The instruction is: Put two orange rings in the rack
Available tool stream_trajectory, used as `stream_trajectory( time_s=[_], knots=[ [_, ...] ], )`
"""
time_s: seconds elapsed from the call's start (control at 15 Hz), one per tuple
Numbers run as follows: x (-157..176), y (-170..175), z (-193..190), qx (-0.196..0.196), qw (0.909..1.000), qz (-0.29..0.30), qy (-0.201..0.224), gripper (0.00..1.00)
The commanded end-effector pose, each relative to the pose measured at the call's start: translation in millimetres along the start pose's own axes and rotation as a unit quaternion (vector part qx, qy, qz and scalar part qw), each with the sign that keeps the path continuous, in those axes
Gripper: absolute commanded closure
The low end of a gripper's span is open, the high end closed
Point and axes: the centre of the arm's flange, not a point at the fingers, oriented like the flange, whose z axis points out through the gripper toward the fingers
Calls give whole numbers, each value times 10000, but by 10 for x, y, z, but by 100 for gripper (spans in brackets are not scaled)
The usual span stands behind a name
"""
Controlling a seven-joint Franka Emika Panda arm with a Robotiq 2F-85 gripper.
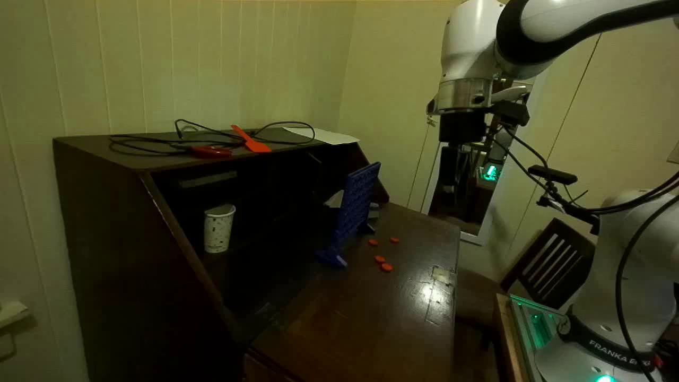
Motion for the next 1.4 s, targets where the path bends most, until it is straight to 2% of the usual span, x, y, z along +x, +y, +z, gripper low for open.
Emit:
stream_trajectory(
  time_s=[0.0,0.47,0.73,1.07,1.33],
  knots=[
    [0,0,0,0,10000,0,0,0],
    [0,0,0,0,10000,0,0,0],
    [155,389,110,104,9956,902,224,0],
    [366,871,231,257,9918,880,889,0],
    [574,1153,353,6,9900,615,1269,0]
  ],
)
